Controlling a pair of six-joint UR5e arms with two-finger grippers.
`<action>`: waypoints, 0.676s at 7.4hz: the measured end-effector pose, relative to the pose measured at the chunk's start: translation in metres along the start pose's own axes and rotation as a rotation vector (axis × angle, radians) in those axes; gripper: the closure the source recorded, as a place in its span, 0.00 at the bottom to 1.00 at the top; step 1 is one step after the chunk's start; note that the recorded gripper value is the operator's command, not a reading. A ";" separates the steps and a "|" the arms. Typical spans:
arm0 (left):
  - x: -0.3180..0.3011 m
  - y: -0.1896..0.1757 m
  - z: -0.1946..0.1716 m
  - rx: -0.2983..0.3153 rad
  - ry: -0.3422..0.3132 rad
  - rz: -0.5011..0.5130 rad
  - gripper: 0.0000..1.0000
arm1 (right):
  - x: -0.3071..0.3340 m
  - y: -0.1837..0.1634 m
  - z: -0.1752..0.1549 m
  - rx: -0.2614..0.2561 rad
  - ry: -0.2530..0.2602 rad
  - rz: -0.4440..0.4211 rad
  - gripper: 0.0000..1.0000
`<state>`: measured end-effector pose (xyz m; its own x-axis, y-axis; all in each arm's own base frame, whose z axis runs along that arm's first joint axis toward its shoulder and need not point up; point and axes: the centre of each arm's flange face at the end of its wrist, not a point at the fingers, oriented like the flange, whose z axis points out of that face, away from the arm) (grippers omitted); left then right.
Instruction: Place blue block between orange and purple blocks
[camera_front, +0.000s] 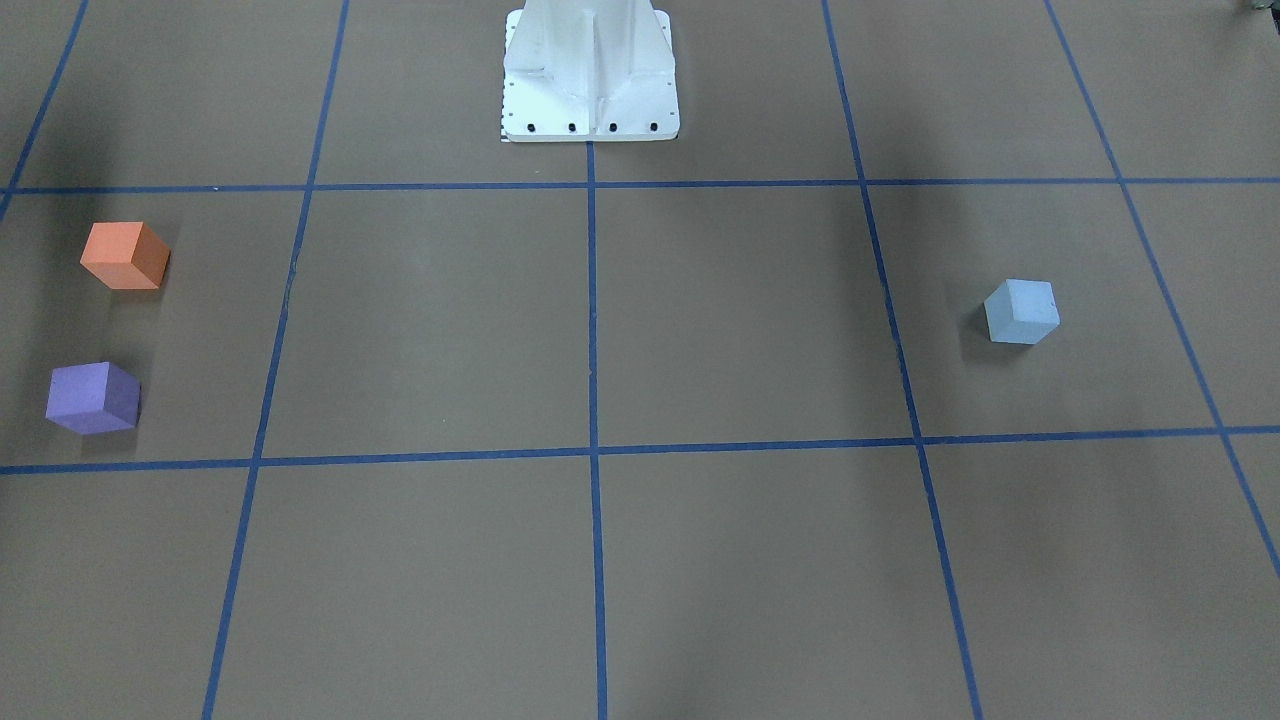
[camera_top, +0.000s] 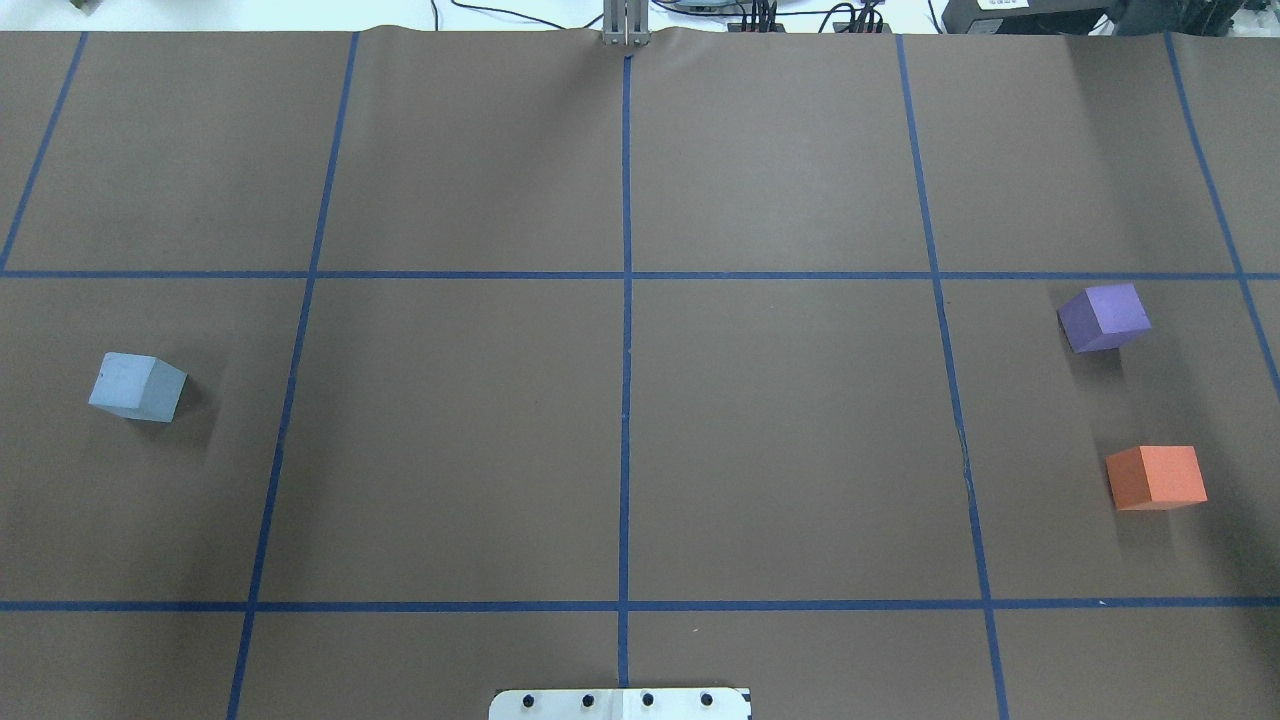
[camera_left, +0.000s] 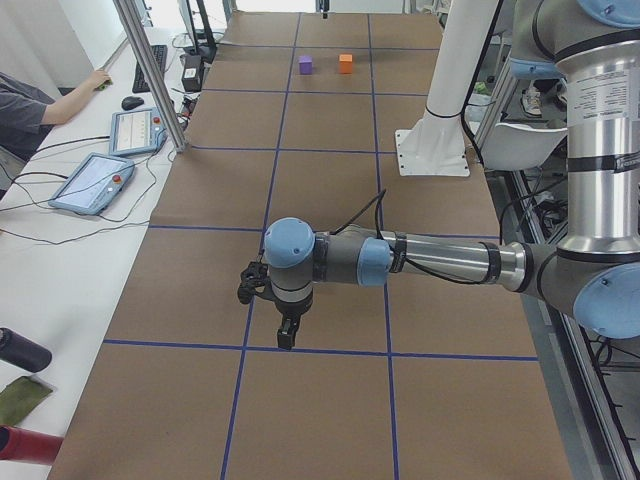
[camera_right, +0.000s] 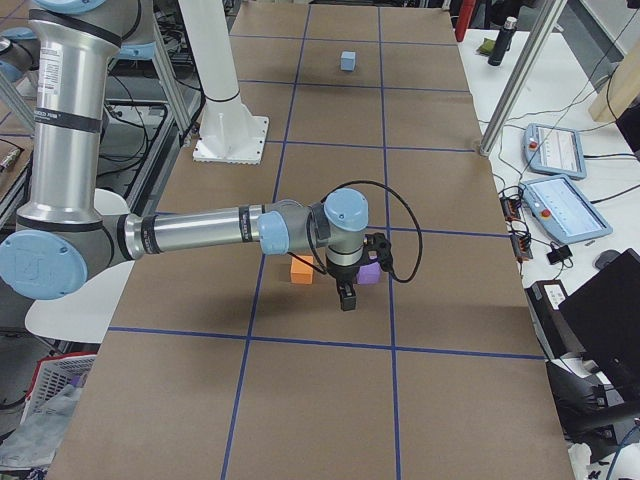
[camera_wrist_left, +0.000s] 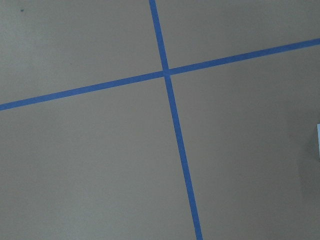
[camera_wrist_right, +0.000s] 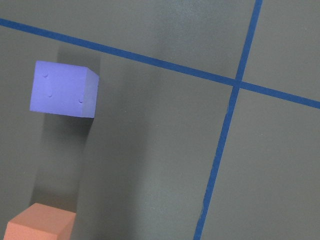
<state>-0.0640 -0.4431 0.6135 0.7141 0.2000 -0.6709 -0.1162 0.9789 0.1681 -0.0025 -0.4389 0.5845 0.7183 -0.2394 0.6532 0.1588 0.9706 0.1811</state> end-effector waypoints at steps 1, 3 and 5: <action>0.000 -0.001 -0.001 0.002 -0.001 0.002 0.00 | 0.000 0.000 0.000 0.000 0.000 0.000 0.00; 0.006 -0.006 -0.008 0.019 -0.004 0.019 0.00 | -0.001 0.000 0.001 -0.001 -0.002 -0.003 0.00; 0.021 -0.017 -0.016 0.036 -0.009 0.042 0.00 | -0.008 -0.005 0.004 -0.008 -0.005 -0.006 0.00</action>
<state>-0.0579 -0.4551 0.5851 0.7153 0.2406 -0.6561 -0.1217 0.9674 0.2222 -0.0122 -0.4416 0.5812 0.7140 -0.2449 0.6559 0.1680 0.9694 0.1791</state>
